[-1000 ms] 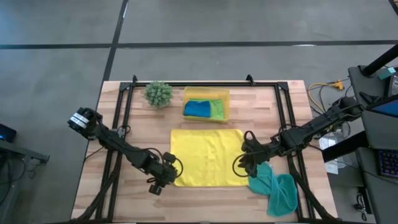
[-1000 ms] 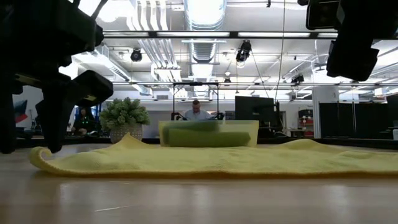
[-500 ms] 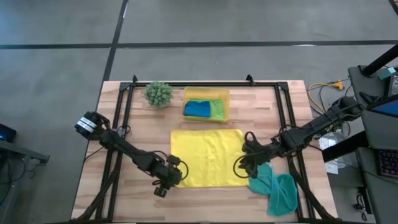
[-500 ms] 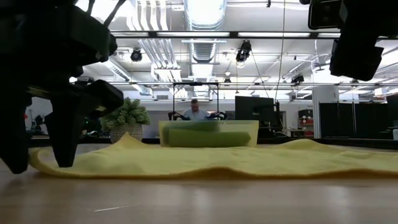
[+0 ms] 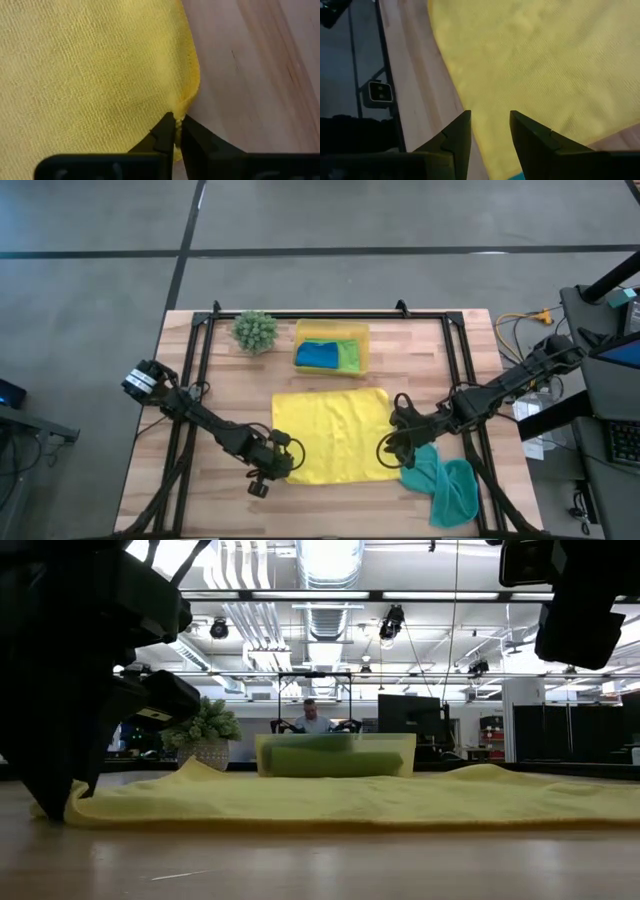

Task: Fold microfiber towels
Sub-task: Fold the yellow towel

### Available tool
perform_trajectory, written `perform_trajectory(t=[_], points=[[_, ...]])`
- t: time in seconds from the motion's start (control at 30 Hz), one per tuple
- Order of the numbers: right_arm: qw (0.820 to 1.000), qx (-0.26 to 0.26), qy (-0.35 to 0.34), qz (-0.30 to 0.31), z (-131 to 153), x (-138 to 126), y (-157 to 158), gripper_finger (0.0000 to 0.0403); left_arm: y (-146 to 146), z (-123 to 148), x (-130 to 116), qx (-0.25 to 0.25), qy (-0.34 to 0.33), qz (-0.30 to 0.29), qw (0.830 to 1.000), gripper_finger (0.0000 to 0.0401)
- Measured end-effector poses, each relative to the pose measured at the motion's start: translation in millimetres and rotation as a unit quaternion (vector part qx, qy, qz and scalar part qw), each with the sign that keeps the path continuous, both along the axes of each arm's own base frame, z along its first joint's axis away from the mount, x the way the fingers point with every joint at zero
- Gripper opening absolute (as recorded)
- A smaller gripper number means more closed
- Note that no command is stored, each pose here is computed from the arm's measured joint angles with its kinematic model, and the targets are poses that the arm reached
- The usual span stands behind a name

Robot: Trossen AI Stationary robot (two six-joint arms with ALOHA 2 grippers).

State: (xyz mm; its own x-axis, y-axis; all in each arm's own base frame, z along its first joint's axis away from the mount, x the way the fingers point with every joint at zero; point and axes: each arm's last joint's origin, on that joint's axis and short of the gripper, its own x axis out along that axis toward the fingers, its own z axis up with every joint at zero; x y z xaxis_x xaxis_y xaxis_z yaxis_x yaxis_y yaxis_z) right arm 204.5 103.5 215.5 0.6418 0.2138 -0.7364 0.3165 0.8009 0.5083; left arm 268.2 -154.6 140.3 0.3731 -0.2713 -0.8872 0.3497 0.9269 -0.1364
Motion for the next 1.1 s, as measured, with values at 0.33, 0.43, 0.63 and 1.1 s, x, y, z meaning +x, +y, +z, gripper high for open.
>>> perform_trajectory(t=[0.33,0.43,0.63,1.1], points=[[0.980,-0.058,-0.103,0.161,-0.7,5.9,36.0,0.0130,0.2,0.2,-0.7,0.002,0.002,-0.004,1.000,0.0002],[0.969,-0.090,-0.095,0.208,-11.5,4.9,47.0,0.0130,0.1,0.3,-0.9,0.000,0.003,-0.005,1.000,0.0002],[0.941,-0.161,-0.026,0.296,-31.1,6.2,64.1,0.0130,0.0,0.4,-1.1,-0.004,0.007,-0.005,1.000,0.0001],[0.905,-0.230,0.114,0.340,-76.2,29.8,83.9,0.0130,-0.4,1.2,-0.7,-0.006,0.007,-0.004,1.000,0.0001]])
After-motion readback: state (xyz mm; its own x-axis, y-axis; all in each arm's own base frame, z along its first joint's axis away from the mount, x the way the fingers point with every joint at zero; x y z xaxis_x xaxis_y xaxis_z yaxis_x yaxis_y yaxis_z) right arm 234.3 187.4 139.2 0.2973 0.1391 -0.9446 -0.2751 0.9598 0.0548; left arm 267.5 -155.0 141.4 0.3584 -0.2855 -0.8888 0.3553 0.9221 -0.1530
